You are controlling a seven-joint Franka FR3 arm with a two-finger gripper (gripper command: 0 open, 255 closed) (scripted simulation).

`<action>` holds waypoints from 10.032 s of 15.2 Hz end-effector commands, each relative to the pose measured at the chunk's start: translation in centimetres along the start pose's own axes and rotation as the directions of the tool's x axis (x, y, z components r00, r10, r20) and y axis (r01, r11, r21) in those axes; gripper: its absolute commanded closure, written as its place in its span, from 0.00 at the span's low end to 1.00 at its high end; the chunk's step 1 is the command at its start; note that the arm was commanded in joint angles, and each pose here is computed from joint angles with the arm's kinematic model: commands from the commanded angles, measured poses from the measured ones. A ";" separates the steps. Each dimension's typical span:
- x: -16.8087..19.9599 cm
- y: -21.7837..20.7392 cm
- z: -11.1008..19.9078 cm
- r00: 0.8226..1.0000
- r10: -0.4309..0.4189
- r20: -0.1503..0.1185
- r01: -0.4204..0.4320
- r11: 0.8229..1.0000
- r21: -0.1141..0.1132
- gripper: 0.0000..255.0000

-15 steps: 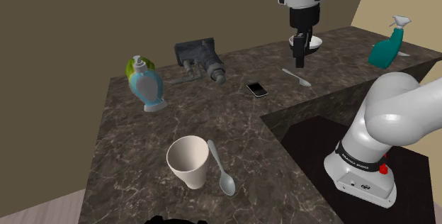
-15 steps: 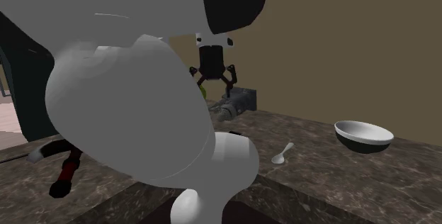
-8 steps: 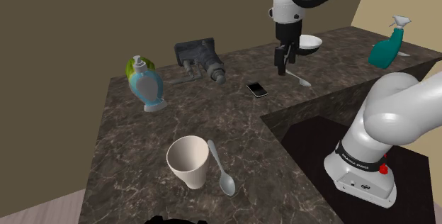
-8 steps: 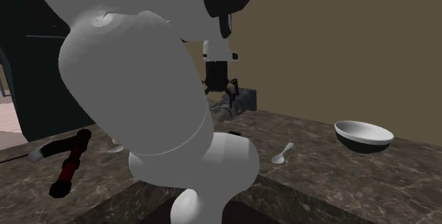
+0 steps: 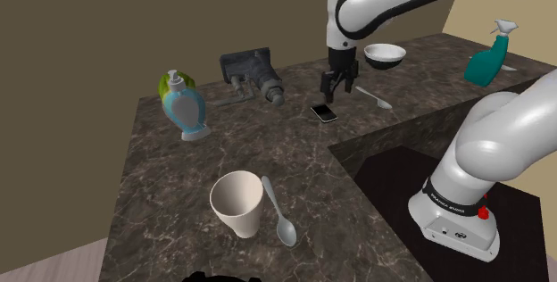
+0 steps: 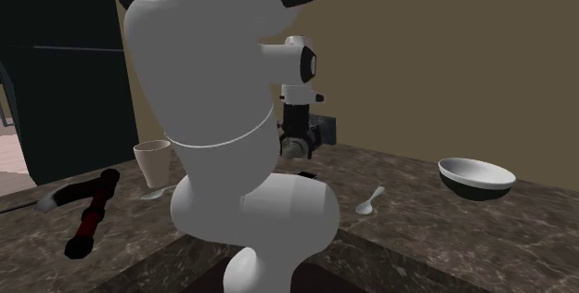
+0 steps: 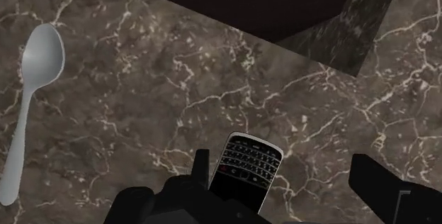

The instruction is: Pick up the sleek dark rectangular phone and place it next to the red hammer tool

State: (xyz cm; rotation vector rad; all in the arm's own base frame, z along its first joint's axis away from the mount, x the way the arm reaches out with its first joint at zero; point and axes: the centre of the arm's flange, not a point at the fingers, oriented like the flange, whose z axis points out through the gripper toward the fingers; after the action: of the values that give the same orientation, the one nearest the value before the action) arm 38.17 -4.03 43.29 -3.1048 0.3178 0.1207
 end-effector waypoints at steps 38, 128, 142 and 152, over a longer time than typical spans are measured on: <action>6.7 2.4 6.5 0.980 0.191 -0.052 -0.188 0.980 0.062 1.00; -52.4 -50.5 7.9 0.980 0.191 -0.052 -0.188 0.980 0.062 1.00; -51.9 -50.5 13.6 0.980 0.191 -0.052 -0.188 0.980 0.062 1.00; -51.9 -50.5 13.6 0.980 0.191 -0.052 -0.188 0.980 0.062 0.00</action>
State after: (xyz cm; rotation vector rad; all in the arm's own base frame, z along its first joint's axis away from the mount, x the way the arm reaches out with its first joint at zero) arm -3.30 56.19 34.36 -3.0192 0.6074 0.0233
